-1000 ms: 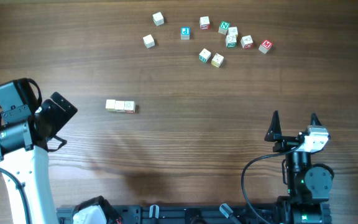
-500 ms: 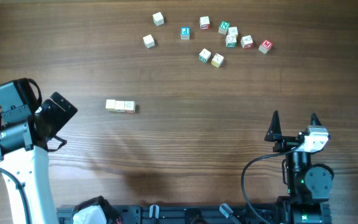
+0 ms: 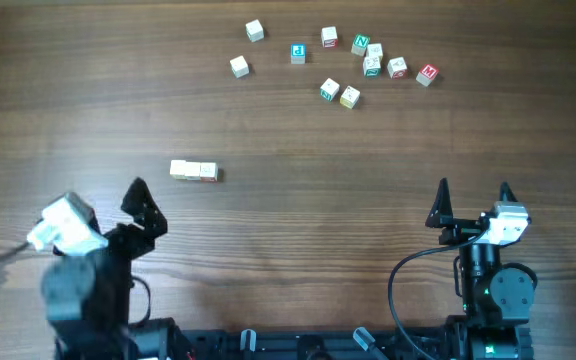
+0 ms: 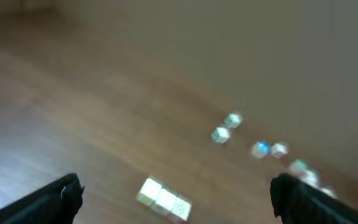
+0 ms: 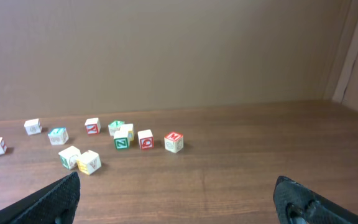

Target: Form a horizontal line

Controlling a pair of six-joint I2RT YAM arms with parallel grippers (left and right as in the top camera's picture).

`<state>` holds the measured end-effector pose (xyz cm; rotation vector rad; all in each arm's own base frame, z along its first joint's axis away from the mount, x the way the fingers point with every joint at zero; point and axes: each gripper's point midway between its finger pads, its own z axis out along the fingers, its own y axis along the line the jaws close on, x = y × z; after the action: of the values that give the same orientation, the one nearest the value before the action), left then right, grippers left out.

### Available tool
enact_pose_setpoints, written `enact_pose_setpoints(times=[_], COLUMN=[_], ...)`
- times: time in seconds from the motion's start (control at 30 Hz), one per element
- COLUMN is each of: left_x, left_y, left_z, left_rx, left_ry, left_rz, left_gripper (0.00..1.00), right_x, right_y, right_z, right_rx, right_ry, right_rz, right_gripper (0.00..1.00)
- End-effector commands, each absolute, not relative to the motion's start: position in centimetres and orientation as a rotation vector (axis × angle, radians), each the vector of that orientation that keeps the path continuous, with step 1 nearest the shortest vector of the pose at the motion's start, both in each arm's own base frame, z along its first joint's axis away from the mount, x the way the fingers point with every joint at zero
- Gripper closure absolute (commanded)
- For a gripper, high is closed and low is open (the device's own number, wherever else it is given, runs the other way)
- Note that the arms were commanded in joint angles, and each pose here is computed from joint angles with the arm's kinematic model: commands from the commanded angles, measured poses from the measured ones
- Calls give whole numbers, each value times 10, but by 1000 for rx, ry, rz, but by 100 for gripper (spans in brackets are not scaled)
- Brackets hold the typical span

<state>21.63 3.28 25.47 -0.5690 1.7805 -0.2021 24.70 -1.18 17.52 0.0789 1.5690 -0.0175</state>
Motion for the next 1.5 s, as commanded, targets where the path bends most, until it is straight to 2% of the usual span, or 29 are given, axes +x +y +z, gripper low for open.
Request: enact_pose_setpoints(times=[0.0, 0.2, 0.37, 0.43, 0.6, 0.97, 1.47], left_x=[218, 235, 237, 239, 243, 245, 244], left_y=[18, 15, 40, 38, 35, -25, -33], left_z=[234, 209, 215, 216, 191, 158, 156], left_rx=[-463, -405, -489, -420, -382, -65, -39], left_ry=[1653, 1526, 1404, 1389, 1458, 1644, 1652], left_rz=[-292, -323, -223, -175, -133, -205, -251], left_gripper=[0, 0, 0, 0, 0, 0, 0], right_x=[247, 247, 247, 247, 247, 247, 247], right_y=[-10, -10, -10, -10, -10, -10, -10], right_z=[177, 177, 177, 177, 177, 177, 177], right_rx=[63, 63, 63, 63, 63, 63, 63], right_ry=[1560, 1560, 1560, 1560, 1560, 1560, 1560], right_rz=[-18, -18, -18, -18, -18, -18, -18], right_gripper=[0, 0, 0, 0, 0, 0, 0])
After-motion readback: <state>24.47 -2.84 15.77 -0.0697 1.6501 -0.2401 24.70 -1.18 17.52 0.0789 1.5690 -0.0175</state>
